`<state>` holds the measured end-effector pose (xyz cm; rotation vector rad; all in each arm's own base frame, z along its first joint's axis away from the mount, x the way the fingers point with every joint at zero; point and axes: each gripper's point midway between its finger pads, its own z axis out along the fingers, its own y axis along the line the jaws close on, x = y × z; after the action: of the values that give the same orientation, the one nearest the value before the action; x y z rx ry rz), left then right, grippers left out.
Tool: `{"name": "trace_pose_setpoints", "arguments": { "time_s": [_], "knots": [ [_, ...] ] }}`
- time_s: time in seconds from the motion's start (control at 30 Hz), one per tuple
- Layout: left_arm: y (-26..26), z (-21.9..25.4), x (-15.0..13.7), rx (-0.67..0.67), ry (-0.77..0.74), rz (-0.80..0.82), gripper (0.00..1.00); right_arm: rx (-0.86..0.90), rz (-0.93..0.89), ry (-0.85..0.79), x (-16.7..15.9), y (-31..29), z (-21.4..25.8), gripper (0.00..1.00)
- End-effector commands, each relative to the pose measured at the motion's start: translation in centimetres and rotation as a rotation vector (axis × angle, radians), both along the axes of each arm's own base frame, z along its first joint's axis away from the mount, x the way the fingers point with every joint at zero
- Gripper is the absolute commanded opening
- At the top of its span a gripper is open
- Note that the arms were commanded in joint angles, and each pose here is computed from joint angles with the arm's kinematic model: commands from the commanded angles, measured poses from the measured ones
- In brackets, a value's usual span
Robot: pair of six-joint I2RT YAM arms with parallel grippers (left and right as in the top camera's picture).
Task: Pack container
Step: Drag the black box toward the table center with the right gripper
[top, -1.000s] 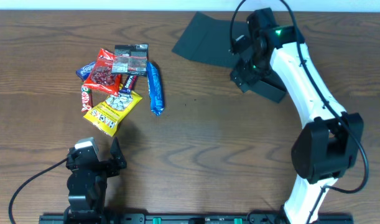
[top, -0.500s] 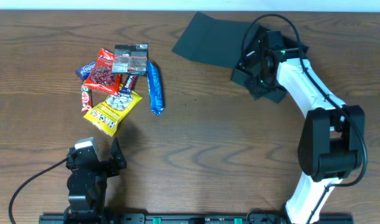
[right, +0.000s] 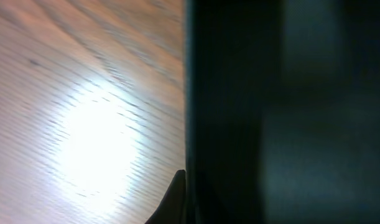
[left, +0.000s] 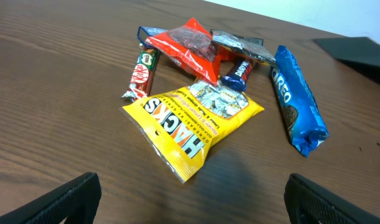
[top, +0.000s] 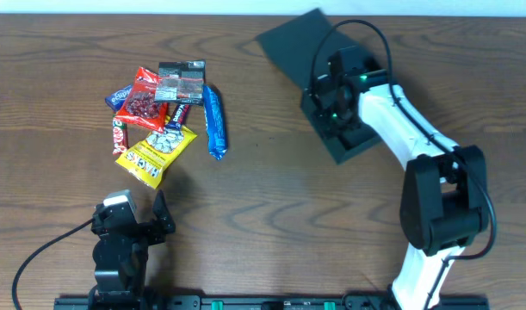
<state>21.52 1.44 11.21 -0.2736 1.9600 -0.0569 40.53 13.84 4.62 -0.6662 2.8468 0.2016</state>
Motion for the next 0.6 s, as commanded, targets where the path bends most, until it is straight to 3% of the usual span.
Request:
{"name": "trace_pose_setpoints", "arguments": {
  "time_s": [0.0, 0.3, 0.57],
  "knots": [
    [0.2, -0.8, 0.0, 0.007, 0.014, 0.013, 0.95, 0.086, -0.062, 0.049, -1.3, 3.9, 0.0, 0.01],
    [0.2, -0.7, 0.0, 0.007, 0.014, 0.013, 0.95, 0.198, -0.214, 0.018, -1.5, 10.6, 0.9, 0.01],
    [0.2, -0.7, 0.0, 0.007, 0.014, 0.013, 0.95, 0.266, -0.52, 0.018, -0.5, 12.0, 1.4, 0.01]
  ]
}}
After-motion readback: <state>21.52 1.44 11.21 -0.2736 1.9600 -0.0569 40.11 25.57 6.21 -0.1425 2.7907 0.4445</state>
